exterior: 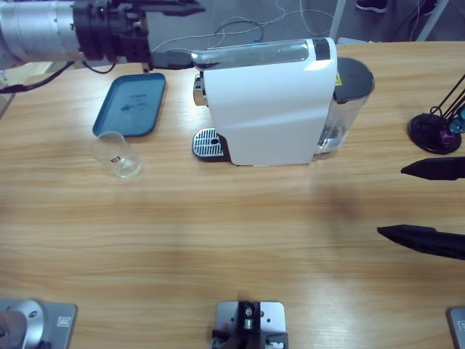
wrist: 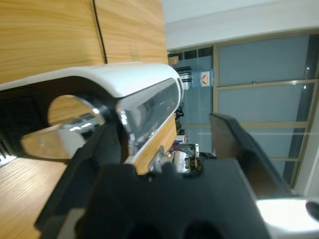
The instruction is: Pour coffee
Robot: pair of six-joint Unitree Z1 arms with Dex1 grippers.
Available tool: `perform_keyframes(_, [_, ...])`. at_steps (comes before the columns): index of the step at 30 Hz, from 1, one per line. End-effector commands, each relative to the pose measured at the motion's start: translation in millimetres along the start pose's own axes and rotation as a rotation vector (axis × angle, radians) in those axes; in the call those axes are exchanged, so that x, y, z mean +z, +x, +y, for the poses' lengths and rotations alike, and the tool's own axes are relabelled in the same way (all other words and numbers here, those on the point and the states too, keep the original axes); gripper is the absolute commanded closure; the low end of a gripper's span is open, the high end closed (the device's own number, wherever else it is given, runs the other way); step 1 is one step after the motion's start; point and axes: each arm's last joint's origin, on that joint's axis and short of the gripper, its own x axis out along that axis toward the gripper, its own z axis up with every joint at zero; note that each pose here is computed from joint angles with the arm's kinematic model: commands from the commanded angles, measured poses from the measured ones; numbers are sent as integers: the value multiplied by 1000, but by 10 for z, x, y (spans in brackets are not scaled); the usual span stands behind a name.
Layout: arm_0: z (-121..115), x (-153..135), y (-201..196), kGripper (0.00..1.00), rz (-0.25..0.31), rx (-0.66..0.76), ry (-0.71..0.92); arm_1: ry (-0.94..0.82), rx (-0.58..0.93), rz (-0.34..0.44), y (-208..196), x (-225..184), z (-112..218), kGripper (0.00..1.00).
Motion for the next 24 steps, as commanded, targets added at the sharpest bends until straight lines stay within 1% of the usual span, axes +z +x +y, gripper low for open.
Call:
perform_keyframes(1, [73,11,112,1000,46,-13,-6,-14,-14,6,-23,-62,15,0])
perform_keyframes(8, [-202,11,25,1000,43,-72,71,-13,-14,7,-20,-62,14,0])
perform_keyframes(10, [-270,-28,11,1000,43,-83,90,-13,-15,7,-21,-62,14,0])
perform_keyframes(11, [-308,-47,2,1000,35,-86,102,-14,-15,6,-23,-62,15,0])
perform_keyframes(13, [-375,-78,-24,1000,-4,-83,127,-13,-16,6,-23,-62,14,0])
perform_keyframes(15, [-395,-77,-29,1000,-20,-80,135,-14,-19,4,-30,-62,15,0])
perform_keyframes(19, [-443,-97,-62,1000,-24,-89,152,-14,-20,4,-32,-67,17,0])
perform_keyframes(23, [-492,-131,-166,1000,-30,-80,224,-15,-28,2,-40,-70,14,0])
perform_keyframes(24, [-496,-199,-231,910,-22,-55,242,-15,-32,1,-45,-70,14,0])
